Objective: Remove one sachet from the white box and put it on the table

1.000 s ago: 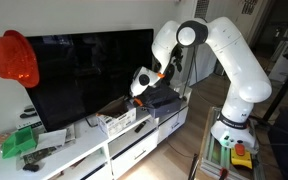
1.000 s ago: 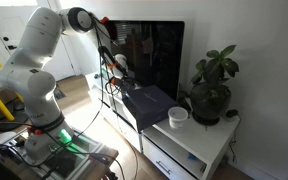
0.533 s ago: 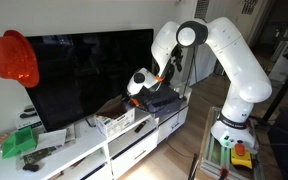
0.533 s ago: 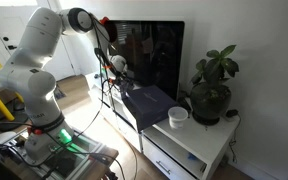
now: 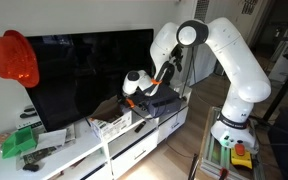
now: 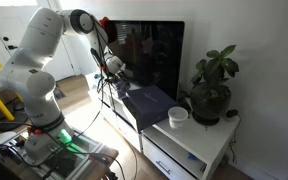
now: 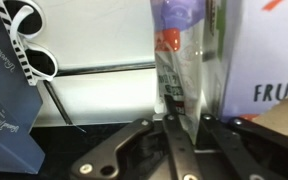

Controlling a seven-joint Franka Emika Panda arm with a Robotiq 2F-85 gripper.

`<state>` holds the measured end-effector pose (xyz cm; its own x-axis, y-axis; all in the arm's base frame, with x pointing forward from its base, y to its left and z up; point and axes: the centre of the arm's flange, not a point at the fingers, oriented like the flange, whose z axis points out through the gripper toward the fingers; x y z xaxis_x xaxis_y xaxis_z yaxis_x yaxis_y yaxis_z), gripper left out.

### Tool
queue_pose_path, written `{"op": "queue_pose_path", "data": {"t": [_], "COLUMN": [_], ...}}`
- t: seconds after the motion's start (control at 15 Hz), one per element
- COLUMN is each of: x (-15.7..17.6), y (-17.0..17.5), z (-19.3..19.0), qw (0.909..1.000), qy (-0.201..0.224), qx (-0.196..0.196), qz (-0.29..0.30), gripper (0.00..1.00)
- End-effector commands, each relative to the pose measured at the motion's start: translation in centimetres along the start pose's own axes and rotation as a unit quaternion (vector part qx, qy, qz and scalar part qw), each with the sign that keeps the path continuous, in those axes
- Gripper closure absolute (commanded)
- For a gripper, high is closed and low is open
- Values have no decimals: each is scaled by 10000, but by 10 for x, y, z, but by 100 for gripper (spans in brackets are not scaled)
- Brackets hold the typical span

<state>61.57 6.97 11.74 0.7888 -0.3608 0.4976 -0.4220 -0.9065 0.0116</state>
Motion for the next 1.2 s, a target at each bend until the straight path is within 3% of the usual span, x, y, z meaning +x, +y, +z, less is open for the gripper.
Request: {"op": "queue_pose_path", "data": {"t": [0.0,0.53,0.87,0.93,1.13], "x": [-1,1,4,3,6], "y": [-22,-35,-8,-15,-9], "z": [6,5,-3,-4,-3], "qw": [9995,9985,9997,10000,9999], "qy": [-279,-333,45,-98,-46], "qx": [-50,-206,217,-2,104], "qz": [154,371,-117,-17,-115], "gripper": [97,97,97,86,86]}}
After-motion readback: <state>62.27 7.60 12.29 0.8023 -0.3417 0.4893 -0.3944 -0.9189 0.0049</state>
